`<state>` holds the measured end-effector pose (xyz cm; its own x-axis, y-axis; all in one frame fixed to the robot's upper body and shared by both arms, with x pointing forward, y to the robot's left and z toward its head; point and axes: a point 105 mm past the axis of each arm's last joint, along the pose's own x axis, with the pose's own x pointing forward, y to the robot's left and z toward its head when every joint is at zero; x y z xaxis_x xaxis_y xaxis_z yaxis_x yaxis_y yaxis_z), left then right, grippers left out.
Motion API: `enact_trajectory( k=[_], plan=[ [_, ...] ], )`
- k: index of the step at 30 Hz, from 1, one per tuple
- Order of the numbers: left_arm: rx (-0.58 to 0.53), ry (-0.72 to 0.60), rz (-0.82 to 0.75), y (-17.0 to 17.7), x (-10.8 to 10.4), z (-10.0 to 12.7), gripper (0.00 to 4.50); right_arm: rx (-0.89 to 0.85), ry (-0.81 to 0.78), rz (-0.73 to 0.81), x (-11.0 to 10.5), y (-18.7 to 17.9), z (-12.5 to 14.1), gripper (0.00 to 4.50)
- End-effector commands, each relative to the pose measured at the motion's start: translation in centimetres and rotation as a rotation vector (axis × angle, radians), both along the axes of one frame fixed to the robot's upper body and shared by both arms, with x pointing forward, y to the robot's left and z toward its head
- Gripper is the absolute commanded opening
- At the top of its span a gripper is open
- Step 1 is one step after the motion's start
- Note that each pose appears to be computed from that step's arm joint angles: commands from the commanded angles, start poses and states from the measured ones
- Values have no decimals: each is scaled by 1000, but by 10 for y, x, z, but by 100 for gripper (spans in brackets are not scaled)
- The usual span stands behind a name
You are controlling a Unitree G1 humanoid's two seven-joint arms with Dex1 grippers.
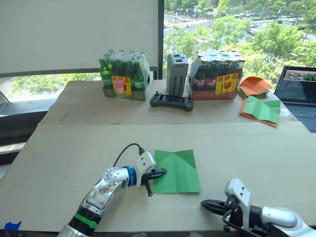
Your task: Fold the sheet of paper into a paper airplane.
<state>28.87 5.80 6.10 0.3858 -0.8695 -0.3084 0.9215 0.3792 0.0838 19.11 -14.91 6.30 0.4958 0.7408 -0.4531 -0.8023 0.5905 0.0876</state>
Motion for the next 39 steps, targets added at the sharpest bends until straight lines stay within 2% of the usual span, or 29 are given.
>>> enact_trajectory(
  k=[1, 4, 11, 15, 19, 26, 31, 34, 39],
  plan=[
    [75, 100, 13, 8, -7, -28, 0, -11, -38, -38, 6, 10, -4, 2],
    [78, 99, 14, 9, -5, -27, 0, 0, -60, -87, 9, 15, -8, 2],
    [86, 100, 4, 10, -5, -27, 0, -13, -162, -263, 29, -3, -5, 2],
    [88, 99, 1, 11, -5, -27, 0, 108, -214, -325, 40, -2, 11, 2],
    [90, 98, 4, 12, -4, -27, 0, 265, -203, -262, 38, 22, 24, 2],
    [93, 91, 16, 15, -2, -25, 0, 365, -184, -173, 43, 45, 33, 2],
    [96, 89, 20, 17, -2, -25, 0, 331, -181, -114, 58, 58, 28, 2],
    [72, 78, 82, 29, 3, -16, 0, 307, -181, -84, 66, 66, 23, 2],
    [74, 57, 150, 45, 5, -8, 0, 278, -154, -36, 66, 75, 12, 2]
  ],
)
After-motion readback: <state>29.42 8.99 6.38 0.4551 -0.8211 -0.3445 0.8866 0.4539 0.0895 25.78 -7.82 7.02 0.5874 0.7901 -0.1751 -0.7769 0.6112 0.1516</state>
